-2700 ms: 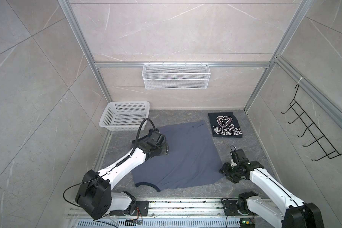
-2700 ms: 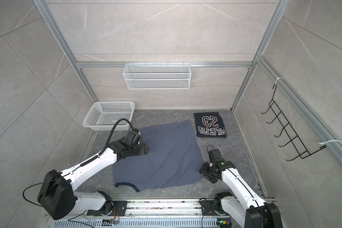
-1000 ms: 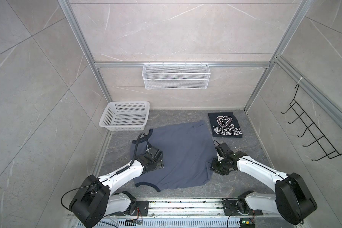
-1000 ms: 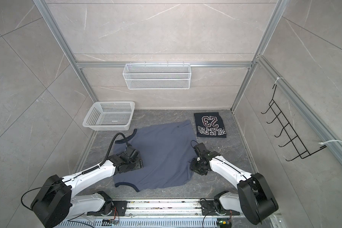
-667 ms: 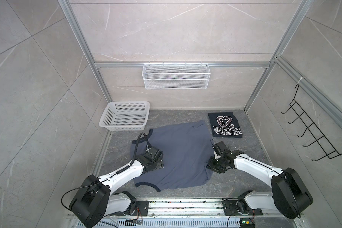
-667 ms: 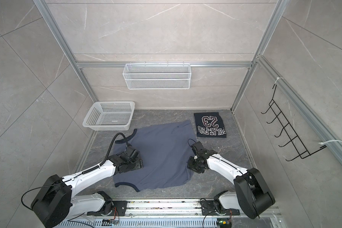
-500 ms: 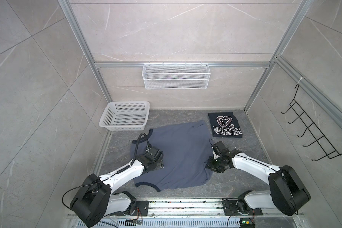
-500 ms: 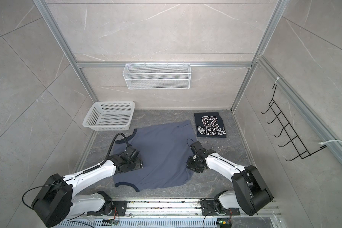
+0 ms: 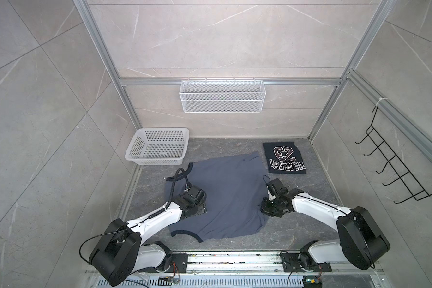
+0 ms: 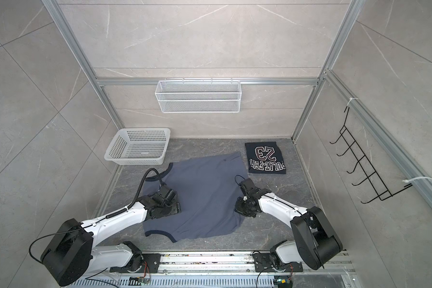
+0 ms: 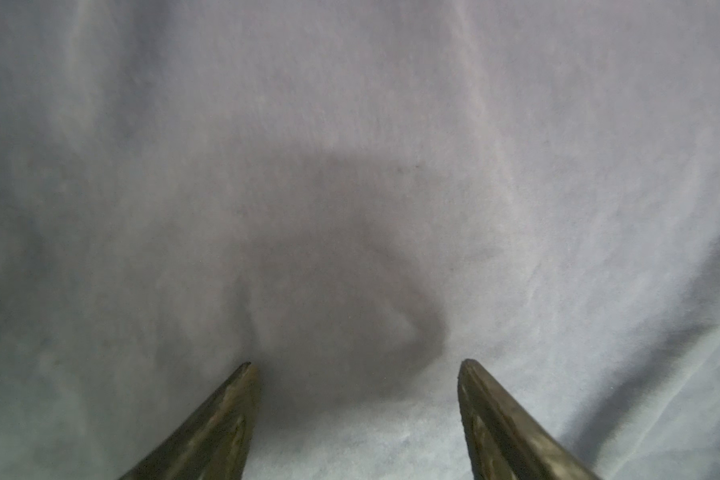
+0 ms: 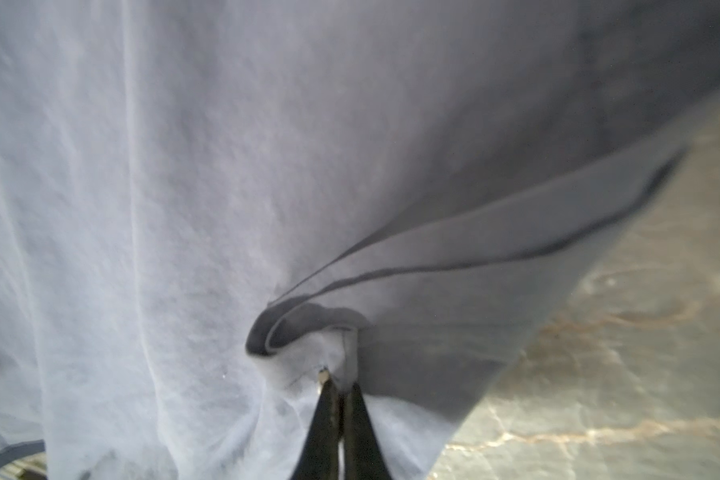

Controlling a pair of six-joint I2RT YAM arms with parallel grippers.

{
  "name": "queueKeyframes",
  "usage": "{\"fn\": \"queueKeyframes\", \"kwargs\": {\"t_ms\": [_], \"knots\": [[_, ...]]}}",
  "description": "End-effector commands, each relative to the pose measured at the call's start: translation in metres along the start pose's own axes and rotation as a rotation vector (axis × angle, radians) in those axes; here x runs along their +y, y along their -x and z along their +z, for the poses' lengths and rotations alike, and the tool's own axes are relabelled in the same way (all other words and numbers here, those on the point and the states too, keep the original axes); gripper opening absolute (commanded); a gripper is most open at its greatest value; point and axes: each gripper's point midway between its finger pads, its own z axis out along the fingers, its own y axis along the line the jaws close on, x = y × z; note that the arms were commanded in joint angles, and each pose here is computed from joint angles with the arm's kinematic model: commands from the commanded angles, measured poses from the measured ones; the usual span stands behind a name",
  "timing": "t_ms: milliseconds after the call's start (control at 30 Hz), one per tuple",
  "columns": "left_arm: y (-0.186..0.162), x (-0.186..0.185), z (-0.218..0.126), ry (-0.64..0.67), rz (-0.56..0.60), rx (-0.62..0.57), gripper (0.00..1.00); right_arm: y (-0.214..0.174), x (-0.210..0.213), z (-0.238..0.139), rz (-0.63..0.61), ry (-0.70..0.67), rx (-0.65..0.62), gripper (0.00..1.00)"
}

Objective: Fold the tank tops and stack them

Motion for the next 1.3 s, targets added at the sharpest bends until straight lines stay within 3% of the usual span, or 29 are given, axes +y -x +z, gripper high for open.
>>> {"fn": "queueKeyframes", "kwargs": {"t_ms": [0, 133, 233, 367, 567, 733, 900, 967, 1133, 1200, 1267], "knots": [[0.001, 0.002, 0.002, 0.01, 0.008, -0.01, 0.78, 0.005, -0.006, -0.014, -0.007, -0.047, -0.052, 0.0], [0.001, 0.004, 0.001, 0.015, 0.011, -0.014, 0.78, 0.007, -0.017, -0.03, 0.003, -0.086, -0.104, 0.0], [0.001, 0.004, 0.001, 0.014, 0.01, -0.014, 0.78, 0.004, -0.042, -0.048, 0.044, -0.194, -0.151, 0.0], [0.004, 0.005, -0.004, 0.014, 0.003, -0.033, 0.78, -0.015, -0.086, -0.078, 0.164, -0.336, -0.218, 0.0], [0.019, 0.011, -0.007, 0.047, 0.0, -0.1, 0.79, -0.051, -0.132, -0.099, 0.359, -0.357, -0.298, 0.0], [0.033, 0.025, 0.019, 0.066, -0.065, -0.054, 0.79, -0.05, -0.135, -0.101, 0.372, -0.349, -0.329, 0.0], [0.048, 0.022, 0.024, 0.106, -0.027, -0.046, 0.79, -0.041, -0.136, -0.1, 0.344, -0.435, -0.318, 0.0], [0.053, 0.017, 0.019, 0.094, -0.011, -0.05, 0.79, -0.037, -0.136, -0.105, 0.331, -0.46, -0.327, 0.09], [0.066, 0.014, -0.017, 0.067, -0.001, -0.107, 0.79, -0.024, -0.138, -0.142, 0.317, -0.519, -0.415, 0.55], [0.07, 0.015, -0.033, 0.053, -0.005, -0.137, 0.79, -0.021, -0.134, -0.146, 0.311, -0.505, -0.424, 0.63], [0.072, 0.016, -0.043, 0.043, -0.017, -0.155, 0.79, -0.013, -0.125, -0.15, 0.289, -0.478, -0.44, 0.64]]}}
